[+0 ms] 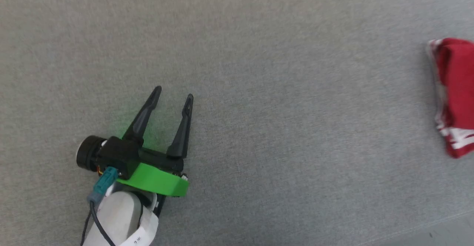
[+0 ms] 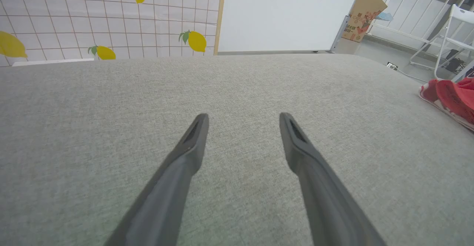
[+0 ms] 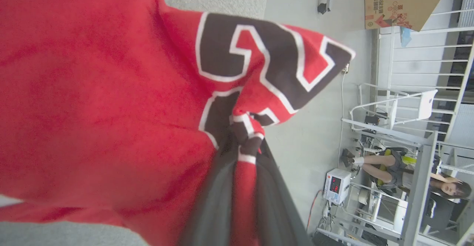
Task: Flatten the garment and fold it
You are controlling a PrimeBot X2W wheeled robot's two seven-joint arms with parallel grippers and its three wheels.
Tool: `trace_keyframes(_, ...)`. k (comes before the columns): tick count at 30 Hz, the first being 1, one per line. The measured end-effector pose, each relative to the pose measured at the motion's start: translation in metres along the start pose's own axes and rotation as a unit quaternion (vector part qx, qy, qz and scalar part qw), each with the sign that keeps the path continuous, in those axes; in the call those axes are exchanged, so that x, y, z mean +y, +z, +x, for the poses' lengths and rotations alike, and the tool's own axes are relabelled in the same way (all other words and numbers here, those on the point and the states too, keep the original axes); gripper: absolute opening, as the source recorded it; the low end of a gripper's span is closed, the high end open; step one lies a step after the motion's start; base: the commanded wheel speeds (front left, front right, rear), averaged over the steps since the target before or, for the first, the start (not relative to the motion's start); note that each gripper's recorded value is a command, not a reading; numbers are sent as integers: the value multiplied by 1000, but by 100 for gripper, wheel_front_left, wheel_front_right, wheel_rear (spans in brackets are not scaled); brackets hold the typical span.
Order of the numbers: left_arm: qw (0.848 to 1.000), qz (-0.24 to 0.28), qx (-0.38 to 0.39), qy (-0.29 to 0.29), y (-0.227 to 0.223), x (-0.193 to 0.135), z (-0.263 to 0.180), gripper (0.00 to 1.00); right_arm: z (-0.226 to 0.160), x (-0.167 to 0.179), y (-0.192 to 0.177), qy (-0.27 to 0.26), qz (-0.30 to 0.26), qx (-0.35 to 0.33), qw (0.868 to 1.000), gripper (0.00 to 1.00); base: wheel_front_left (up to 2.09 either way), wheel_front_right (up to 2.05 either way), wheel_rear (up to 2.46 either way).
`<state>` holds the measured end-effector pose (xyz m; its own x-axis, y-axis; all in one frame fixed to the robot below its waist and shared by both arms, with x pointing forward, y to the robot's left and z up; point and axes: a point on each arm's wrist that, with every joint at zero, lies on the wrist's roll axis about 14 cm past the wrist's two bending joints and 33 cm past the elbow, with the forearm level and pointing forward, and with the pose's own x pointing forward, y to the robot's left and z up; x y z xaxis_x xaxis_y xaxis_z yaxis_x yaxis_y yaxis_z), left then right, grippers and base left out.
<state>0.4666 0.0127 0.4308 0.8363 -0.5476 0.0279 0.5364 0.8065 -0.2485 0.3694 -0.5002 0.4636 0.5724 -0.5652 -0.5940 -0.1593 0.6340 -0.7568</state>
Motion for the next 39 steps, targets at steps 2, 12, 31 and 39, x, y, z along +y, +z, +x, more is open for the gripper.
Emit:
trace_keyframes(2,1000,-4,6,4,-7,5,1,100,8,-4,-6,-12,3,3,1000,0,0,0,0)
trace_keyframes(12,1000,-12,10,21,-18,19,0,100,39,9,-5,-22,-1,-7,1000,0,0,0,0)
trace_keyframes(31,997,1,-32,75,42,12,-41,100,-35,-36,101,-77,99,-260,958,100,0,0,0)
trace_keyframes(39,988,44,-84,121,91,19,-75,100,-122,-26,171,-62,218,-450,864,100,0,0,0)
